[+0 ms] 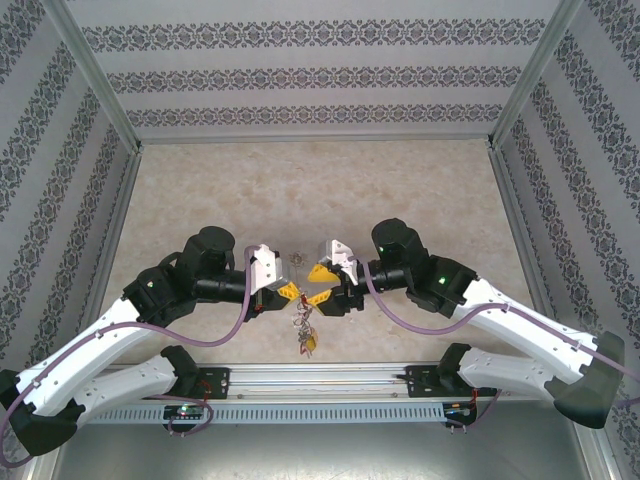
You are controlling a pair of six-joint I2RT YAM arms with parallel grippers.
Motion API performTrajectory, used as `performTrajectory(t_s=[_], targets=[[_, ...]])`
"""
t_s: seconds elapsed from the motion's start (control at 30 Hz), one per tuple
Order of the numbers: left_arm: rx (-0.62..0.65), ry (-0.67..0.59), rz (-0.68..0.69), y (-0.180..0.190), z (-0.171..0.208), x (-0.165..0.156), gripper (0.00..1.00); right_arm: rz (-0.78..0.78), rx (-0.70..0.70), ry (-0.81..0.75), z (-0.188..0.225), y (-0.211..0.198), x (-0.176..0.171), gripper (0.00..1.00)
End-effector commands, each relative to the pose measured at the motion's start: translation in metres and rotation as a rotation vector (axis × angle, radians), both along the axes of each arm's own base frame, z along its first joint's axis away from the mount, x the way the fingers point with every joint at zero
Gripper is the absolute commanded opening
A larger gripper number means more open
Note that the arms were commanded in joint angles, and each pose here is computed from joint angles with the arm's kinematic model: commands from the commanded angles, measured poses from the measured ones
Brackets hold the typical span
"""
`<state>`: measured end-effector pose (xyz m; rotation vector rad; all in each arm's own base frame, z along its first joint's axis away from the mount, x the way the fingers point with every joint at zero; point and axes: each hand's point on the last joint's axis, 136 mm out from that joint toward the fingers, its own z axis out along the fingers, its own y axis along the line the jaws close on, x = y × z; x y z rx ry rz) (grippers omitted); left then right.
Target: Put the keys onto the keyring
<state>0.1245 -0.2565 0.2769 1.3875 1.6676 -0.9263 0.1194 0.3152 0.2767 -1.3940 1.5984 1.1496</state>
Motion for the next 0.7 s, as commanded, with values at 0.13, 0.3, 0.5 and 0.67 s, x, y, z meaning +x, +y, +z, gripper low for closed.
performTrajectory(t_s=[0.13,0.3,0.5,0.67], targets=[[-0.051,-0.044,-0.038,-0.0039,0.0201,-0.0049,0.00,0.041,0.054,-0.039,0.0184,0.0067,-0.0002,0.46],[-0.051,-0.047,-0.037,-0.0042,0.0203,-0.0041,0.00,0.045,0.055,-0.038,0.0190,0.0071,-0.0003,0.41],[-0.049,-0.049,-0.032,-0.0038,0.0201,-0.0035,0.00,0.053,0.053,-0.033,0.0178,0.0073,-0.0015,0.32],[-0.049,-0.052,-0.031,-0.0036,0.0205,-0.0031,0.00,0.058,0.049,-0.026,0.0167,0.0077,-0.0022,0.27]])
